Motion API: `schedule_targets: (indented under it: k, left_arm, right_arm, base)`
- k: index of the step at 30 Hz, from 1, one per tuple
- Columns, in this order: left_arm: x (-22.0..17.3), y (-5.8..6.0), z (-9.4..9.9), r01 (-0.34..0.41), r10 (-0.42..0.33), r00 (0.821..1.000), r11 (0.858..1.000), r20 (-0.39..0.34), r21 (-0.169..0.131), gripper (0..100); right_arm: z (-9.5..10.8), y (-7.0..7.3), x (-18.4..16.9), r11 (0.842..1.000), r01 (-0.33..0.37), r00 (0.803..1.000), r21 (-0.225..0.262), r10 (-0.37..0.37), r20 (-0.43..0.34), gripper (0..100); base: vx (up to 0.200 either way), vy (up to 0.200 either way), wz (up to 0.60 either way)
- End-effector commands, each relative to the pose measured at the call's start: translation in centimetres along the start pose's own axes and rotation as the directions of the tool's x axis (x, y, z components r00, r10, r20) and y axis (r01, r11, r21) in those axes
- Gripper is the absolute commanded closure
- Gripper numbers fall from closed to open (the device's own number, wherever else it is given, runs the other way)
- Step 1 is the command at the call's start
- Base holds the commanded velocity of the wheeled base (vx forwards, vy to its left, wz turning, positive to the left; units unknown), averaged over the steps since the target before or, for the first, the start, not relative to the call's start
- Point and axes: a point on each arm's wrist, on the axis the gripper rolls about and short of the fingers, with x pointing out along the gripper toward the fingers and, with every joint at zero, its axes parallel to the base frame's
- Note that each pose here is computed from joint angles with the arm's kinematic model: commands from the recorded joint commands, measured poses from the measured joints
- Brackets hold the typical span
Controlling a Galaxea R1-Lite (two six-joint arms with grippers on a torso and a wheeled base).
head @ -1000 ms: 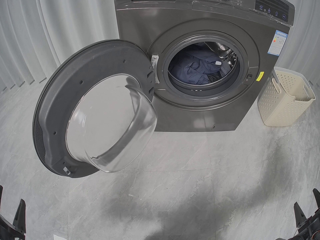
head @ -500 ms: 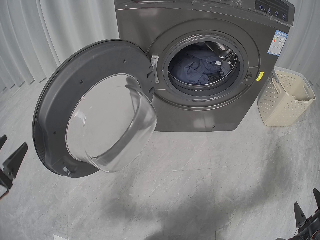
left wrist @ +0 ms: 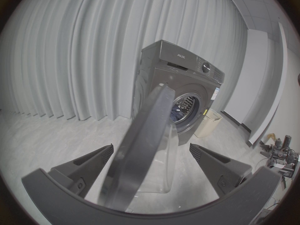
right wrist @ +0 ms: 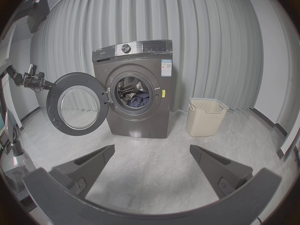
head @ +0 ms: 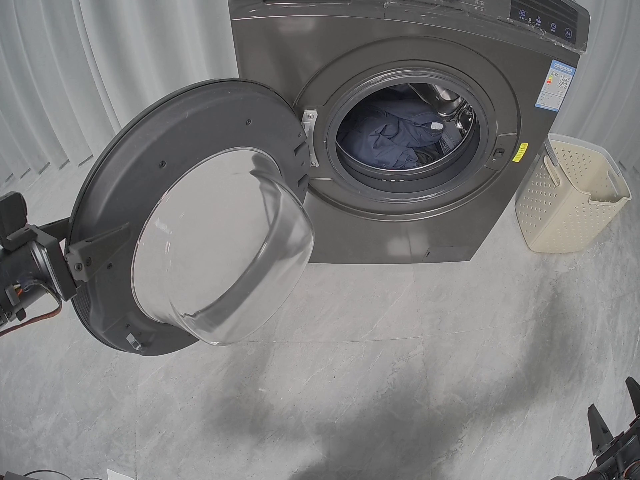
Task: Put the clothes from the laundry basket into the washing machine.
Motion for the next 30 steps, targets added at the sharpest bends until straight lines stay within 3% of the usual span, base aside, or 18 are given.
schedule_targets:
  k: [1,3,4,5,7,11,15,19,24,30]
  left_arm:
    - [-0.1,-2.2,-0.3,0.163,-0.163,0.987,0.987,-0.009,-0.001,0]
    - [-1.0,-3.7,-0.2,0.253,-0.253,0.967,0.967,0.003,-0.010,0]
    - [-1.1,-3.9,-0.2,0.265,-0.265,0.964,0.964,0.007,-0.012,0]
    - [-1.8,-4.9,-0.1,0.331,-0.331,0.944,0.943,0.019,-0.020,0]
    - [-2.2,-5.5,0.0,0.362,-0.361,0.932,0.932,0.022,-0.024,0]
    - [-2.3,-5.5,-0.1,0.314,-0.313,0.950,0.949,0.020,-0.022,0]
    - [-2.2,-5.4,0.4,0.298,-0.297,0.954,0.954,0.039,-0.024,0]
    - [-1.9,-4.5,0.3,0.235,-0.234,0.971,0.972,0.038,-0.025,0]
    - [-1.1,-4.1,0.2,0.202,-0.201,0.979,0.979,0.027,-0.034,0]
    - [-0.7,-2.6,0.4,0.109,-0.108,0.993,0.993,0.046,-0.033,0]
  right_arm:
    - [-0.5,0.0,0.0,1.000,-0.001,1.000,-0.002,0.001,-0.006,0]
    - [-0.5,0.0,0.0,1.000,-0.001,1.000,0.000,0.001,-0.006,0]
    - [-0.5,0.0,0.0,1.000,-0.001,1.000,-0.002,0.001,-0.006,0]
    - [-0.5,0.0,0.0,1.000,-0.001,1.000,-0.002,0.001,-0.006,0]
    - [-0.5,0.0,0.0,1.000,-0.001,1.000,0.000,0.001,-0.006,0]
    - [-0.5,0.0,0.0,1.000,-0.001,1.000,0.000,0.001,-0.006,0]
    - [-0.5,0.0,0.0,1.000,-0.001,1.000,0.000,0.001,-0.006,0]
    - [-0.5,0.0,0.0,1.000,-0.001,1.000,-0.002,0.001,-0.006,0]
    - [-0.5,0.0,0.0,1.000,-0.001,1.000,0.000,0.001,-0.006,0]
    - [-0.5,0.0,0.0,1.000,-0.001,1.000,-0.002,0.001,-0.006,0]
  base:
    - [0.000,0.000,0.00]
    - [0.000,0.000,0.00]
    - [0.000,0.000,0.00]
    - [0.000,0.000,0.00]
    - [0.000,0.000,0.00]
    - [0.000,0.000,0.00]
    - [0.000,0.000,0.00]
    - [0.000,0.000,0.00]
    - [0.000,0.000,0.00]
    - [0.000,0.000,0.00]
